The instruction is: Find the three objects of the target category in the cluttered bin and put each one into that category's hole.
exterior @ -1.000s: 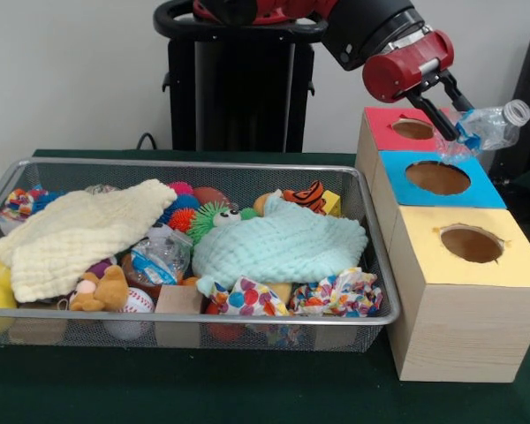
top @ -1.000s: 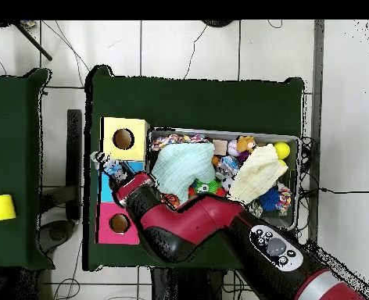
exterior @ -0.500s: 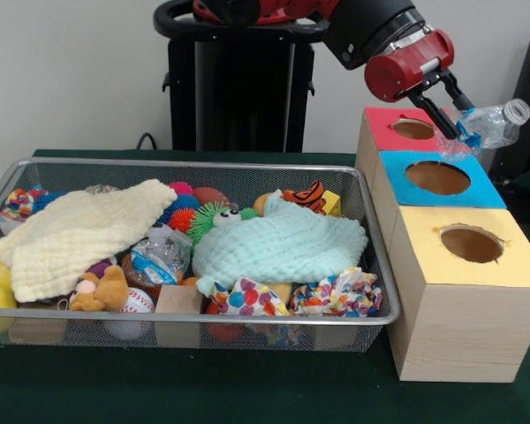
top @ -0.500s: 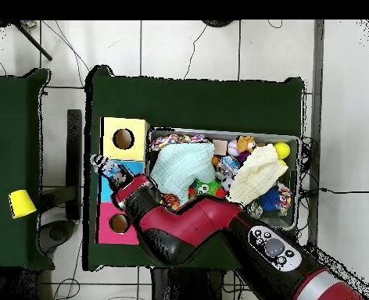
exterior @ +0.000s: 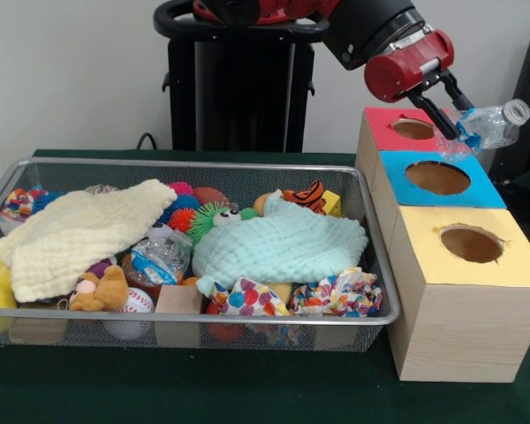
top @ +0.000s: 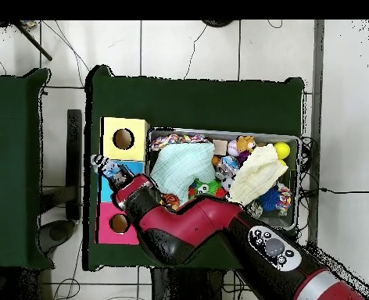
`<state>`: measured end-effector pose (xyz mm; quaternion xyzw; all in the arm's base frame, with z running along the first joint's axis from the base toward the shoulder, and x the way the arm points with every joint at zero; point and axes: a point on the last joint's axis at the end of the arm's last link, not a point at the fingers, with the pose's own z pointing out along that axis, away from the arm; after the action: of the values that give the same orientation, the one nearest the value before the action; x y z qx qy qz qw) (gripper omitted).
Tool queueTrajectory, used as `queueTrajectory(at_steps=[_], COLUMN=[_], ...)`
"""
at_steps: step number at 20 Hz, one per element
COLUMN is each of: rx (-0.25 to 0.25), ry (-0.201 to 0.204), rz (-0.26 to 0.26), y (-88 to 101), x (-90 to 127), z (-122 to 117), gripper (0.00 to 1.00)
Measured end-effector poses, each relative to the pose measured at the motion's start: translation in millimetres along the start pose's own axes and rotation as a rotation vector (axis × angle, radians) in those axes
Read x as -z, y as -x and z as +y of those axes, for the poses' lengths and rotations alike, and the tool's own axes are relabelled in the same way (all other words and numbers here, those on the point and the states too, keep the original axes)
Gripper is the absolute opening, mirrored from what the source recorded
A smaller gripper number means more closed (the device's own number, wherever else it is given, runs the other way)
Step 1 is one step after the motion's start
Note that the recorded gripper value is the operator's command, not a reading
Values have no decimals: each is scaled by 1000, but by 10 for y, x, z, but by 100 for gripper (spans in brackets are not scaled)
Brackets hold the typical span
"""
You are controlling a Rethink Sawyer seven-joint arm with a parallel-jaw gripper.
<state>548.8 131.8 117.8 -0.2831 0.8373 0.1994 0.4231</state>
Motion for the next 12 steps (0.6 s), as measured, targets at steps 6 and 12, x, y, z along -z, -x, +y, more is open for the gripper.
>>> queueTrajectory(at_steps=[6,12], rx=[-1,17], ry=[-3,-5], rz=[-3,-25], y=[-7,-7], x=[23,93], z=[-31,-127], gripper=[0,0])
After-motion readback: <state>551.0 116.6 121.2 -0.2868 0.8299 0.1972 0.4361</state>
